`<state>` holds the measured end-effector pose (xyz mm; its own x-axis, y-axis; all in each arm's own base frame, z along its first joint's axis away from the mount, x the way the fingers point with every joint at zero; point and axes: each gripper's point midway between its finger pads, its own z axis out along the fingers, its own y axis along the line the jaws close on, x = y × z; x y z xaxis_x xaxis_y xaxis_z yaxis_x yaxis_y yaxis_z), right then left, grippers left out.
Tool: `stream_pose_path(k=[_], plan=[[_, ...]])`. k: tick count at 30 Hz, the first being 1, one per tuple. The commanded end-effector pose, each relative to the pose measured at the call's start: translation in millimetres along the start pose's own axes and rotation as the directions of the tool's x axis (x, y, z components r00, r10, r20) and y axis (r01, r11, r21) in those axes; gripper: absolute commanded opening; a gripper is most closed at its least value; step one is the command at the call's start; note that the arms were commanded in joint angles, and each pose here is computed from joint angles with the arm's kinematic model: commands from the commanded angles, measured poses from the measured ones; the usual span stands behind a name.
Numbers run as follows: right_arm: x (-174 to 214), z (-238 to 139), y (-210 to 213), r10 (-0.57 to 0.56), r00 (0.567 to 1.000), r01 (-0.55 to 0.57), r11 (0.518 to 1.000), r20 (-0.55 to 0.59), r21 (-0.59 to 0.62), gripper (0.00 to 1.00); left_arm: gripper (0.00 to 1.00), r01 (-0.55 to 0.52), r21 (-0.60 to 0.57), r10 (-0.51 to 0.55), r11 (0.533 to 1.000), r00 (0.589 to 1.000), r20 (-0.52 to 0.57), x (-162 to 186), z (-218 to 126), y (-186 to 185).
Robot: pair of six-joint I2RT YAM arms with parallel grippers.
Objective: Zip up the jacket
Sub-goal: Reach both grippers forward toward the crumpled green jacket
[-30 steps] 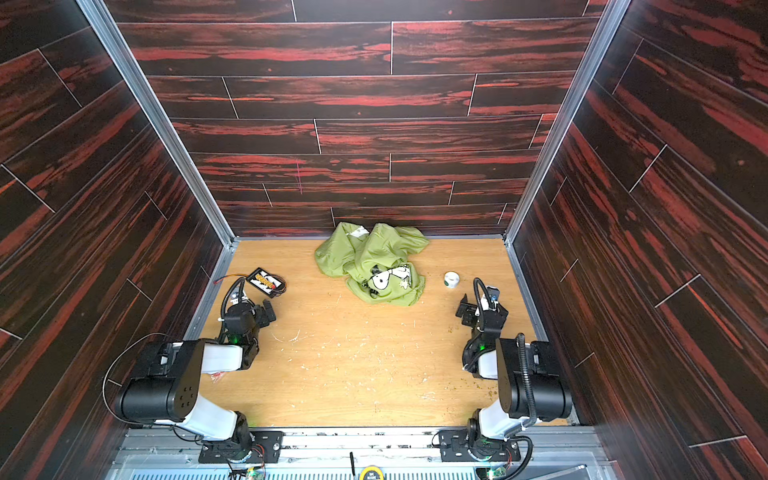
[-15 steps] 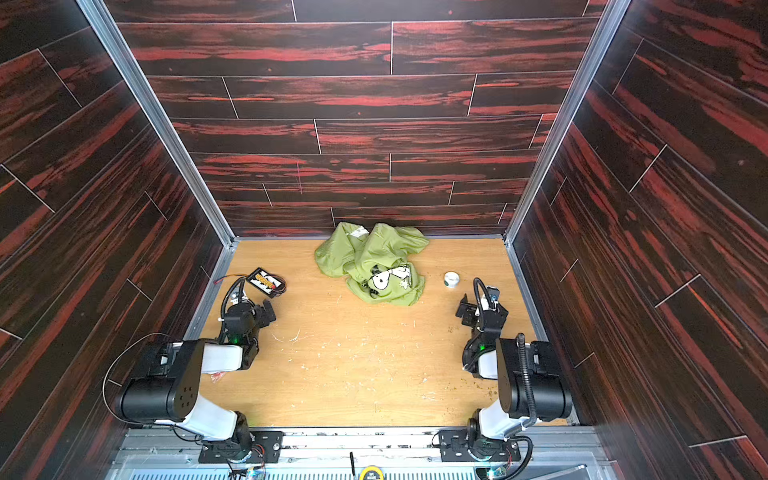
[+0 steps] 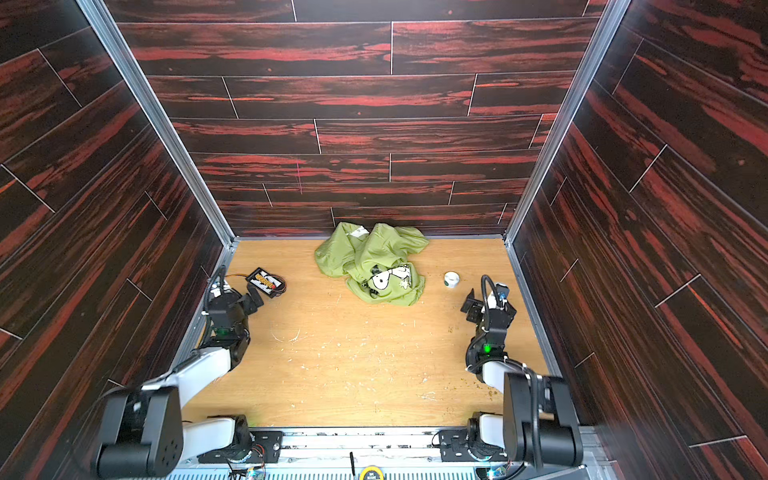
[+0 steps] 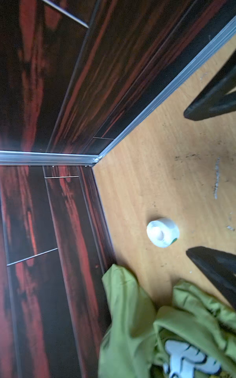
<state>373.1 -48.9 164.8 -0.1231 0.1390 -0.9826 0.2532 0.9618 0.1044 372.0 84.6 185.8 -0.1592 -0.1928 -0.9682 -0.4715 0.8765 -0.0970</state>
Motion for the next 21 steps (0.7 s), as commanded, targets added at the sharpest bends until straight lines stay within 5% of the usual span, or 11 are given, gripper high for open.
stream_pose_path(k=[1, 6, 10, 16, 21], plan=[[-4, -4, 4, 0.028, 0.995, -0.029, 1.000, -0.096, -0.005, 0.98, 1.00, 0.068, -0.028, -0.068, 0.997, 0.997, 0.026, -32, -16, 6], [-49, -25, -16, 0.307, 0.946, -0.295, 0.948, -0.101, 0.119, 0.98, 1.00, 0.260, -0.094, -0.250, 0.961, 0.962, 0.112, -71, -50, 31], [-79, -28, 25, 0.280, 0.928, -0.310, 0.947, -0.247, -0.090, 0.98, 0.99, 0.419, -0.125, -0.407, 0.899, 0.907, 0.110, -79, -77, 47], [-80, -25, 43, 0.294, 0.893, -0.359, 0.922, -0.342, -0.145, 0.98, 1.00, 0.399, 0.056, -0.384, 0.915, 0.906, -0.178, -66, -78, -3], [-79, -27, 48, 0.360, 0.847, -0.436, 0.891, -0.391, -0.124, 0.99, 1.00, 0.494, 0.075, -0.438, 0.866, 0.822, -0.364, -60, -87, -27]])
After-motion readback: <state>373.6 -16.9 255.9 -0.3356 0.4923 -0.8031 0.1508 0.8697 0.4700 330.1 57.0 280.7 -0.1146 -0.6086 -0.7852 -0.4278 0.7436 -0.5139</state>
